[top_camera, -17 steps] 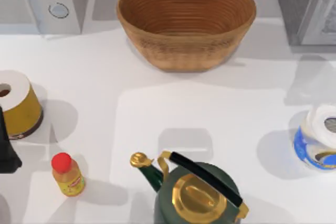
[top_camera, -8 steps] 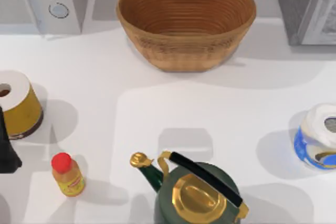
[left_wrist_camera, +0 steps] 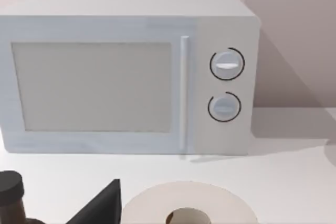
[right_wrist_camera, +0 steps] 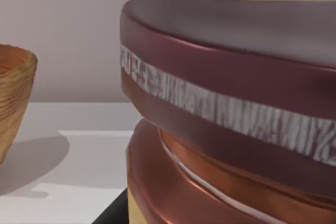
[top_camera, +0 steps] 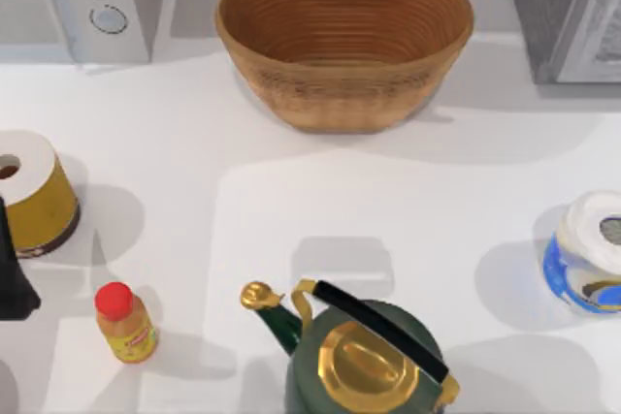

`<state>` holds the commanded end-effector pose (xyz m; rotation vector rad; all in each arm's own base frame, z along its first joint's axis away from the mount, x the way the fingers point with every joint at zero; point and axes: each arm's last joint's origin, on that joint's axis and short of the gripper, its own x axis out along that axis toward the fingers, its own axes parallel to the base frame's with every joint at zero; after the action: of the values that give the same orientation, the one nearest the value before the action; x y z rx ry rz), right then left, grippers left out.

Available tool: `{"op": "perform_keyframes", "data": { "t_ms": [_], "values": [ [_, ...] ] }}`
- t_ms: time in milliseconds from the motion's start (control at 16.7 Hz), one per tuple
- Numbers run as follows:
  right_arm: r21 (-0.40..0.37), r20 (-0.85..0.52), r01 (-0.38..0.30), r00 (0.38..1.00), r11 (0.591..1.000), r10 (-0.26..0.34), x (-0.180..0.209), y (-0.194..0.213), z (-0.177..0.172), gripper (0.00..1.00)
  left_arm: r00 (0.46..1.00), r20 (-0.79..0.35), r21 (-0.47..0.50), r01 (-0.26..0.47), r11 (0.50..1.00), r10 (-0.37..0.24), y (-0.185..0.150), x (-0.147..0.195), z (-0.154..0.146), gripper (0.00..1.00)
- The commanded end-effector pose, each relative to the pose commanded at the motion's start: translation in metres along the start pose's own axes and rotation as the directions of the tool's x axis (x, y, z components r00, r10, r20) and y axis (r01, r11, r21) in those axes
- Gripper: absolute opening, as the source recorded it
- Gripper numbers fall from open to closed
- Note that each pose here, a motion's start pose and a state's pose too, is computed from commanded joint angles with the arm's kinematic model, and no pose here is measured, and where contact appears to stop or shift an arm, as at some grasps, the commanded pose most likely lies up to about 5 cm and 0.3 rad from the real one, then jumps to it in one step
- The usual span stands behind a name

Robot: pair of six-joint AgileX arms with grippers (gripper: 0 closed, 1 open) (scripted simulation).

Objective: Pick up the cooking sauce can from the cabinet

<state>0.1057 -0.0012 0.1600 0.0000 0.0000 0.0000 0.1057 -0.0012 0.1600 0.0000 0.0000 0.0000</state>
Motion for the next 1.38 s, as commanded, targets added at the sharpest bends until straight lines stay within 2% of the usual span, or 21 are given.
{"op": "perform_keyframes", "data": {
  "t_ms": [240,420,660,900,1080,1380],
  "values": [
    [0.002,0.004,-0.014,1.000,1.000,0.014,0.002,0.001,0.004,0.00,1.000,0.000,0.000,0.000,1.000,0.000,0.000,0.000,0.000,1.00],
    [0.000,0.035,-0.066,0.997,0.998,0.066,0.008,0.006,0.017,0.00,1.000,0.000,0.000,0.000,1.000,0.000,0.000,0.000,0.000,1.00],
    [-0.005,0.060,-0.188,0.980,0.982,0.188,0.032,0.021,0.036,0.00,1.000,0.000,0.000,0.000,1.000,0.000,0.000,0.000,0.000,1.00],
    [-0.009,0.054,-0.337,0.940,0.941,0.337,0.070,0.049,0.039,0.00,1.000,0.000,0.000,0.000,1.000,0.000,0.000,0.000,0.000,1.00],
    [-0.009,0.037,-0.446,0.894,0.895,0.446,0.100,0.077,0.024,0.00,1.000,0.000,0.000,0.000,1.000,0.000,0.000,0.000,0.000,1.00],
    [-0.004,0.008,-0.590,0.807,0.807,0.590,0.131,0.124,-0.024,0.00,1.000,0.000,0.000,0.000,1.000,0.000,0.000,0.000,0.000,1.00]
  ]
}}
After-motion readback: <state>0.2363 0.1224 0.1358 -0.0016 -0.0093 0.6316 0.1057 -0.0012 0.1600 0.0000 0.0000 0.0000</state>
